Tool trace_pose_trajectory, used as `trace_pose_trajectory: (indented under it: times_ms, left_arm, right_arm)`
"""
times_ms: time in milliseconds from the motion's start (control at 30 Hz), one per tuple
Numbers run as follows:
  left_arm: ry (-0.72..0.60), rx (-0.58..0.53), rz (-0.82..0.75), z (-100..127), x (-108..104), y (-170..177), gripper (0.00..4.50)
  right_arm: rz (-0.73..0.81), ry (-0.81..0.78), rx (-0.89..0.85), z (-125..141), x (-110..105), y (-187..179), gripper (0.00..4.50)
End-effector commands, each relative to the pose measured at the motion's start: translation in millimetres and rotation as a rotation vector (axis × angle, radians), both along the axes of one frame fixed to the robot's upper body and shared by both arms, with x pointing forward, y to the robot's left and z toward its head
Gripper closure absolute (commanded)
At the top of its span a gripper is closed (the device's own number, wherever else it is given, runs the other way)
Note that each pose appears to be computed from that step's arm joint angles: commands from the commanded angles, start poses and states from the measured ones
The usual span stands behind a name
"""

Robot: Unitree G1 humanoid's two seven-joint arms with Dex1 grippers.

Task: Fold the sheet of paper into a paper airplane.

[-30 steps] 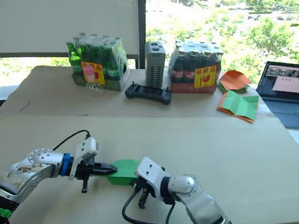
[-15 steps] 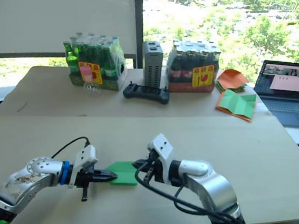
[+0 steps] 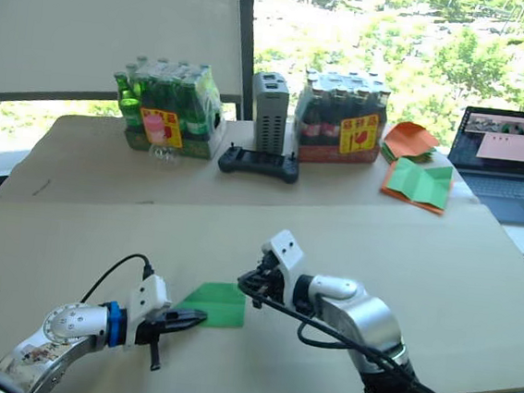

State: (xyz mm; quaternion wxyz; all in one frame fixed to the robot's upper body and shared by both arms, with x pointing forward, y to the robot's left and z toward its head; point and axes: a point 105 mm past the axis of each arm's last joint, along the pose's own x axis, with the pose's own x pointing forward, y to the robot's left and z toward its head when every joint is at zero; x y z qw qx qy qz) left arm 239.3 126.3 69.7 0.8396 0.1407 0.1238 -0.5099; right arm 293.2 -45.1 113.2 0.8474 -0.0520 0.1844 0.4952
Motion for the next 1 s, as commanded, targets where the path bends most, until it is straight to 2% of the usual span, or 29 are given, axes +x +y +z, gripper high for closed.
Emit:
trace_pose_trajectory:
  times_ms: [33, 133, 267, 433, 1000]
  left_arm:
    - [-0.052, 0.006, -0.028, 11, -5, -6, 4.5]
    - [-0.061, 0.012, -0.037, 13, -6, -9, 4.5]
    - [-0.055, 0.02, -0.036, 11, -6, -8, 4.5]
    - [-0.033, 0.037, -0.035, 4, -9, -3, 4.5]
    - [-0.03, 0.067, -0.017, 9, -11, -2, 4.5]
  right_arm:
    - [0.005, -0.013, 0.024, 8, 5, 0, 2.57]
    - [0.018, 0.026, 0.018, 1, 7, 0, 1.55]
    - [-0.011, 0.093, 0.003, -12, 12, -4, 1.55]
    - [0.032, 0.139, 0.013, -16, 2, 1, 1.55]
    - [0.101, 0.127, 0.04, -18, -6, 19, 1.55]
